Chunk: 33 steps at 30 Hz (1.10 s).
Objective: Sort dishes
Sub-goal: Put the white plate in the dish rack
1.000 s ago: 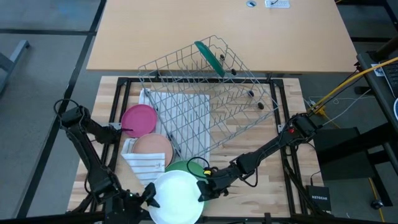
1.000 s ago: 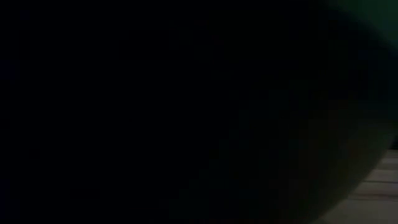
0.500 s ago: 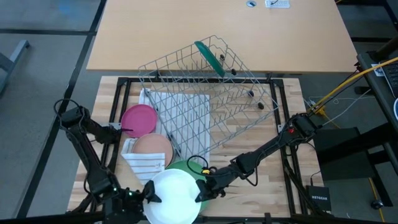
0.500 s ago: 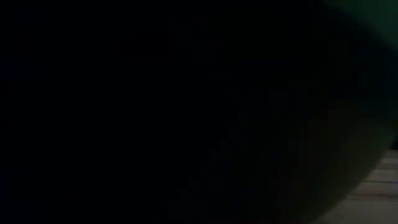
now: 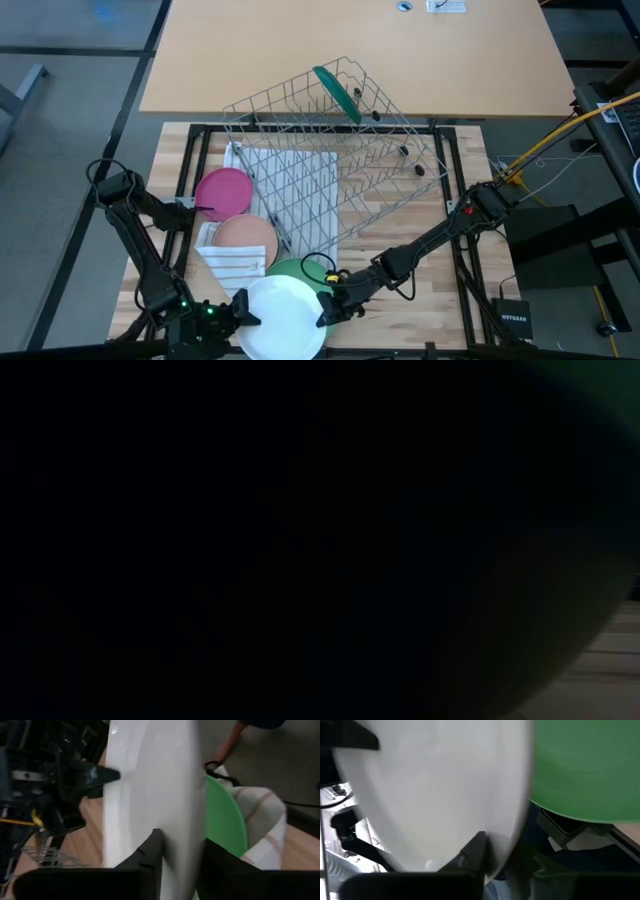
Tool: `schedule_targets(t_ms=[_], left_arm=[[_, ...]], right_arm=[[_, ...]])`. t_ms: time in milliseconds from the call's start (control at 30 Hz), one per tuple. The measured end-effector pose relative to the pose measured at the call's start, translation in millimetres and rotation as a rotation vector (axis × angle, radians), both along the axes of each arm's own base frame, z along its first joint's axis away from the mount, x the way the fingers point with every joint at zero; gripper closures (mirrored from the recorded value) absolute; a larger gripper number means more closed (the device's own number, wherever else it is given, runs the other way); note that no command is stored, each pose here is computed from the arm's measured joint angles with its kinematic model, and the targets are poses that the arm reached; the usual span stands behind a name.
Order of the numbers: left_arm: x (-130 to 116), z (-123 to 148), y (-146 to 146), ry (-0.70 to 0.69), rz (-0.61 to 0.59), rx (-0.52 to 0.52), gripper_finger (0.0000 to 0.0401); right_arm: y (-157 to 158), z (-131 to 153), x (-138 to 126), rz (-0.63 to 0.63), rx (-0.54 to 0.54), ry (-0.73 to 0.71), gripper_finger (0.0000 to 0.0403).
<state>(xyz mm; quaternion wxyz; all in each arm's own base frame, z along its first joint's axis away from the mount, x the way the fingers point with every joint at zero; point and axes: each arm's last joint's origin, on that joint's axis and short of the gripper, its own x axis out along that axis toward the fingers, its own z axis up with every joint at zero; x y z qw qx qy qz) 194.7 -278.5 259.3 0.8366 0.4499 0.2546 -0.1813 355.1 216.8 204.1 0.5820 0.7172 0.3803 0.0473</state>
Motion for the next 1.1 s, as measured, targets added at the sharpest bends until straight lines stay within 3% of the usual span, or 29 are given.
schedule_targets(t_ms=[200,367,767,1100], left_arm=[[-3,-1,-2,0.003,0.045,-0.065,0.0354],[-7,-2,-4,0.027,0.091,-0.14,0.0354],[-24,-2,-16,0.037,0.126,-0.277,0.0354],[-23,3,-19,-0.015,0.296,-0.512,0.0354]], right_arm=[[0,-1,-1,0.024,-0.015,0.004,0.0285],[0,-1,-1,0.047,-0.055,-0.021,0.0257],[-3,-3,-4,0.086,-0.167,-0.032,0.0258],[-24,57,-29,0.047,-0.465,-0.254,0.0258]])
